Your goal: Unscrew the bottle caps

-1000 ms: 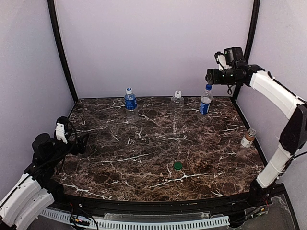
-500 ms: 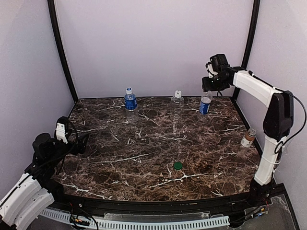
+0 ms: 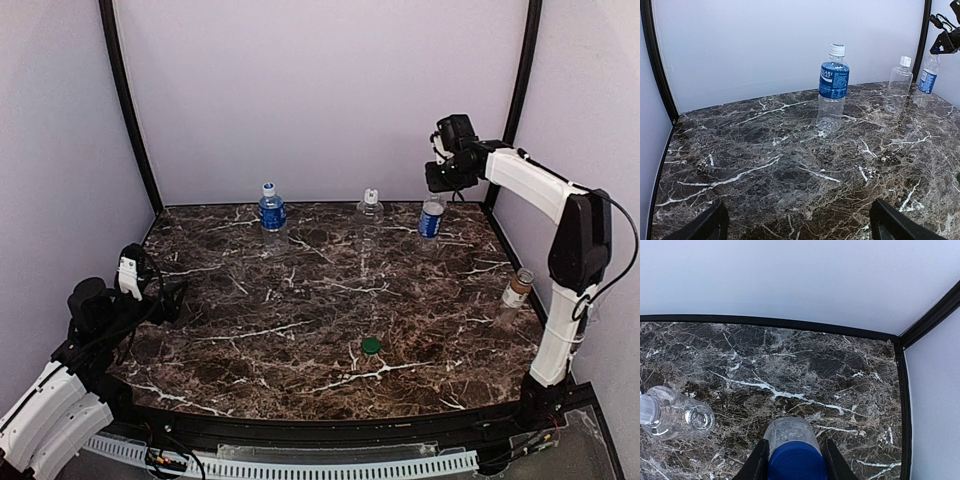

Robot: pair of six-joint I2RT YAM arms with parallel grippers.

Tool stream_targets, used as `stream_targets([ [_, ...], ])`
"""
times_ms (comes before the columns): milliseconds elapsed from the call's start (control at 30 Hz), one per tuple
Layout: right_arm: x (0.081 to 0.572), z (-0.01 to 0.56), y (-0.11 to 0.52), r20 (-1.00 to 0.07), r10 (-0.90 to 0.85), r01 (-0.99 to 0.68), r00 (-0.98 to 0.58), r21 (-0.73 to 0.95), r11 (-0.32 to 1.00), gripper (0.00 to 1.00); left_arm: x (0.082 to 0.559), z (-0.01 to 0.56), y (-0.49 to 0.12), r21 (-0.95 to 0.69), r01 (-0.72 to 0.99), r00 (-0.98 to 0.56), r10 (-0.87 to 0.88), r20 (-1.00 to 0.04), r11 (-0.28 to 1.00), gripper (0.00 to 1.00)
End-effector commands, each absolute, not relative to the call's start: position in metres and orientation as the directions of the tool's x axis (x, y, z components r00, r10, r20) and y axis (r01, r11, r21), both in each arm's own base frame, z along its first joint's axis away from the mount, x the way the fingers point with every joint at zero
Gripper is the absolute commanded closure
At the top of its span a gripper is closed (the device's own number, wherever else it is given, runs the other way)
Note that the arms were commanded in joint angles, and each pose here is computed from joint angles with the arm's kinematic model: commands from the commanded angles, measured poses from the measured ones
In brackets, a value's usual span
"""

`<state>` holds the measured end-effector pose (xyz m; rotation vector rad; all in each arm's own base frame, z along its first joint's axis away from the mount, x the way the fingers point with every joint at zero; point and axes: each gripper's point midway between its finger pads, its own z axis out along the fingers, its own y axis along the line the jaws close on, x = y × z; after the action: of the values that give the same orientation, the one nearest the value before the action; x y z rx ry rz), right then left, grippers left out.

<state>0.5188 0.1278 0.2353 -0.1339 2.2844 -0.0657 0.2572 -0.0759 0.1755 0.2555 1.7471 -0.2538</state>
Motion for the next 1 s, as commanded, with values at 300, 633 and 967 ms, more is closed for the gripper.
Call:
stream_targets([
  [300, 0.405, 0.471, 0.245, -0.969, -0.247, -0.290, -0.001, -0.236, 0.927, 1.00, 0.236, 0.186, -0.118, -0.082, 0.556, -0.155, 0.006, -0.988, 0.827, 0.01],
  [633, 0.269, 0.467, 0.448, -0.988, -0.126, -0.858, 0.094, -0.144, 0.494, 1.00, 0.206, 0.226, -0.150, 0.035, 0.752, -0.008, 0.062, -0.998, 0.659, 0.01],
  [967, 0.179, 0.426, 0.562, -0.984, -0.175, -0.990, -0.038, 0.013, 0.141, 1.00, 0.184, 0.246, -0.157, 0.252, 0.821, 0.093, 0.314, -0.945, 0.512, 0.01],
])
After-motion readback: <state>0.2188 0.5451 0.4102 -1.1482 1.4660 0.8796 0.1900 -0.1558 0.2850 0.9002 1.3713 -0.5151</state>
